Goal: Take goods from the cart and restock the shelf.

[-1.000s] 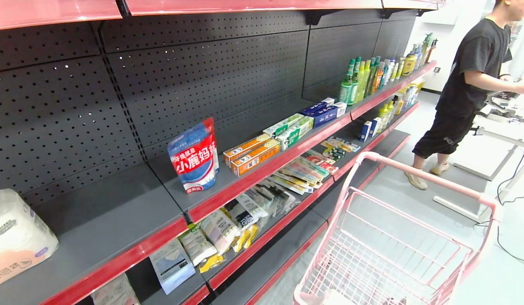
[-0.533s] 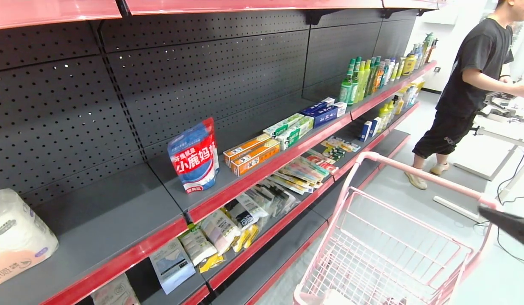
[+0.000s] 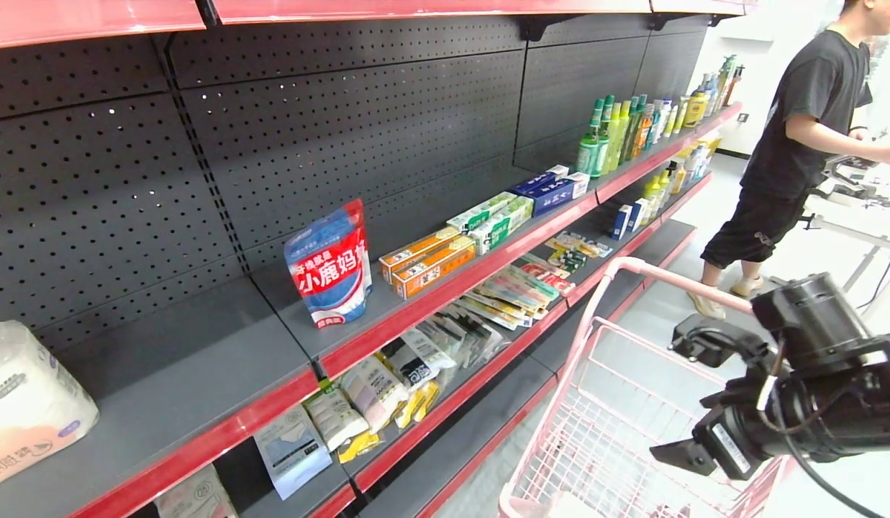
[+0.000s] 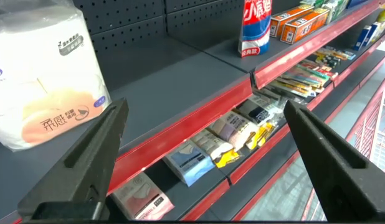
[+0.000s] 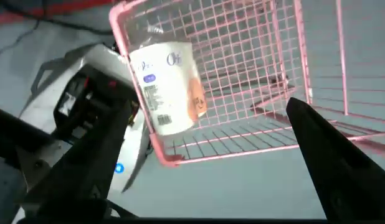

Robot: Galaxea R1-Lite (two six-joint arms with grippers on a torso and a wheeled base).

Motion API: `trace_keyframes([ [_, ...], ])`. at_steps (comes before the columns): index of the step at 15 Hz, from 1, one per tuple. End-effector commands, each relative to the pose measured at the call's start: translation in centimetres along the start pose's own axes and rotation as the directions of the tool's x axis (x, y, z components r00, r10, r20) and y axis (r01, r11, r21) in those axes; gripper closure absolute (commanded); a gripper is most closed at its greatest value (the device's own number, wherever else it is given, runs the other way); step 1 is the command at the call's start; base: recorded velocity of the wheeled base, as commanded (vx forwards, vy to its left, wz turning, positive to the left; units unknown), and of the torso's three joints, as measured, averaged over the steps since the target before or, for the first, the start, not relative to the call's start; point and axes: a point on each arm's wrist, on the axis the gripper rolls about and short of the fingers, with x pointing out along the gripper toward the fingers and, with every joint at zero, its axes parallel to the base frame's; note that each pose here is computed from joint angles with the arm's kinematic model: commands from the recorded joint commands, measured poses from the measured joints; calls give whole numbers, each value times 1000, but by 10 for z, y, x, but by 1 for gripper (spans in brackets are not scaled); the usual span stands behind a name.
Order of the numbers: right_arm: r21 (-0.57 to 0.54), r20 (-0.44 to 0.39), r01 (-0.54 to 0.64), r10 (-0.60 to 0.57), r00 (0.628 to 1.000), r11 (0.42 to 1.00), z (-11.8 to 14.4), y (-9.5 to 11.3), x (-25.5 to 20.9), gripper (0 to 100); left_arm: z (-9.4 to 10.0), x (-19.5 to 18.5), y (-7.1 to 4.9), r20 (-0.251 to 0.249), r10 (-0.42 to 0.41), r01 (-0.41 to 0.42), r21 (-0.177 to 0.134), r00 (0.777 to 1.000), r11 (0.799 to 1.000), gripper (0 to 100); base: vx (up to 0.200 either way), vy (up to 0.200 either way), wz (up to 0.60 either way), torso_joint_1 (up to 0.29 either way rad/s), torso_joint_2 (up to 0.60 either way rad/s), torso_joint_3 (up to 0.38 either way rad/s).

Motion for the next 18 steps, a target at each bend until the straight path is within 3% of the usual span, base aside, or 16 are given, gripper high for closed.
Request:
trace_keyframes([
  [1, -38, -148, -50, 44, 988, 998, -3, 11, 37, 0, 0, 0, 0, 1, 0, 0, 0, 1000, 1000, 0, 0, 0, 0, 0, 0, 0],
  [4, -71, -158, -61, 49, 986, 996, 1, 18, 42, 0, 0, 0, 0, -1, 0, 0, 0, 1000, 1000, 0, 0, 0, 0, 0, 0, 0],
  [10, -142, -278, -42, 1, 961, 989, -3, 35, 71, 0, 0, 0, 0, 1, 0, 0, 0, 1000, 1000, 0, 0, 0, 0, -45, 87, 46],
  [18, -201, -265, -72, 17, 964, 977, 6, 50, 79, 0, 0, 0, 0, 1, 0, 0, 0, 1000, 1000, 0, 0, 0, 0, -132, 297, 159],
])
